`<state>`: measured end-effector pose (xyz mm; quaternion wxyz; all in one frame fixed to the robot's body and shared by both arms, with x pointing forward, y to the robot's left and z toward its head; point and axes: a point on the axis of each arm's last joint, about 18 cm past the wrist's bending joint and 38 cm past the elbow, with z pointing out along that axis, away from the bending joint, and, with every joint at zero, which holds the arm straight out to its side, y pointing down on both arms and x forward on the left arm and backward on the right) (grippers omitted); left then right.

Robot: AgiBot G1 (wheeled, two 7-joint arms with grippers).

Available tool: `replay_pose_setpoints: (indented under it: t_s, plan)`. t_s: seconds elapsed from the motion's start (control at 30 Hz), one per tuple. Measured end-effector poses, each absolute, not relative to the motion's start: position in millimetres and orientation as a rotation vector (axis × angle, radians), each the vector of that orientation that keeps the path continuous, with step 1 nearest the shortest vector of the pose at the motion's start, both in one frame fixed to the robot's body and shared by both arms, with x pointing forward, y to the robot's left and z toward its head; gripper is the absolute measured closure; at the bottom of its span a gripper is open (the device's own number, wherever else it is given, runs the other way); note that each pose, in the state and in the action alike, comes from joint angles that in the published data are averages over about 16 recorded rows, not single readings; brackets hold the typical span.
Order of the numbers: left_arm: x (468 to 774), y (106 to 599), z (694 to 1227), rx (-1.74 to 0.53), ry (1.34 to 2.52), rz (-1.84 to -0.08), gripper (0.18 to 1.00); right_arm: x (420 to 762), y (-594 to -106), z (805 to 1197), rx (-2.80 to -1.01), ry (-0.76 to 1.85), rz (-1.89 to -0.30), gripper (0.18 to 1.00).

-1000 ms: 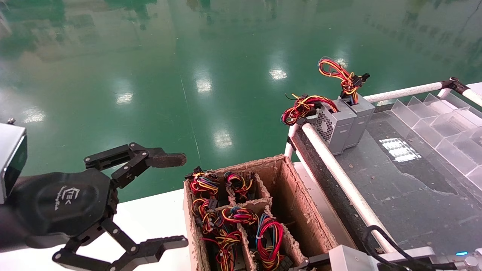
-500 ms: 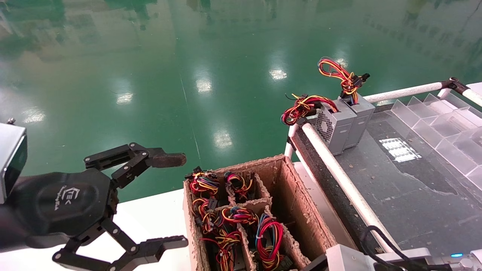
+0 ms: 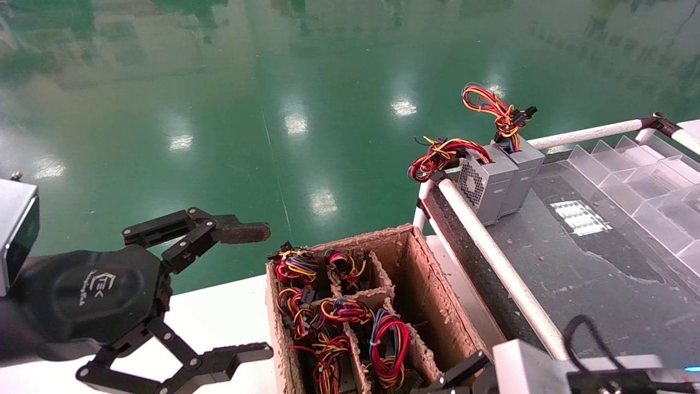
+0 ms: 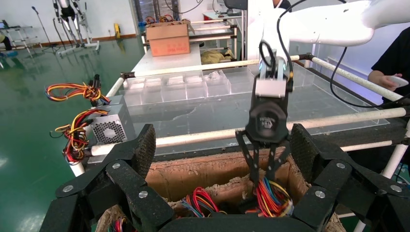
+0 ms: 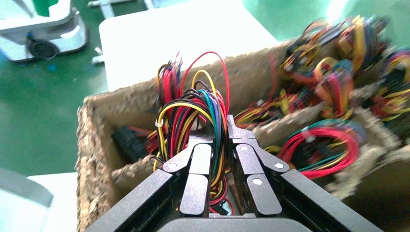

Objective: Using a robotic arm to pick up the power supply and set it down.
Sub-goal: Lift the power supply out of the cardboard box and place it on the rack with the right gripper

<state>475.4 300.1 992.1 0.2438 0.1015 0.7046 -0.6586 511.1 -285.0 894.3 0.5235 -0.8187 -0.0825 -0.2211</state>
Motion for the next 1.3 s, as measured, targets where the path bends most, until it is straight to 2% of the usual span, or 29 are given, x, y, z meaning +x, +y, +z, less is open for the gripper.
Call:
replay_pose_setpoints:
  t_s: [0.3, 0.7, 1.3]
  plan:
    - [475.4, 300.1, 992.1, 0.277, 1.925, -1.799, 0.184, 494.8, -306.9, 946.5, -1.819, -0.214, -0.671, 0.949]
    - [475.4, 300.1, 992.1, 0.277, 1.925, -1.799, 0.184, 476.9, -359.1, 1018.3, -1.645, -0.140, -0.892, 0.952]
    - [475.4, 300.1, 992.1, 0.277, 1.925, -1.799, 0.184, 492.2, -461.9, 1059.3, -1.573, 0.137, -1.209, 0.952]
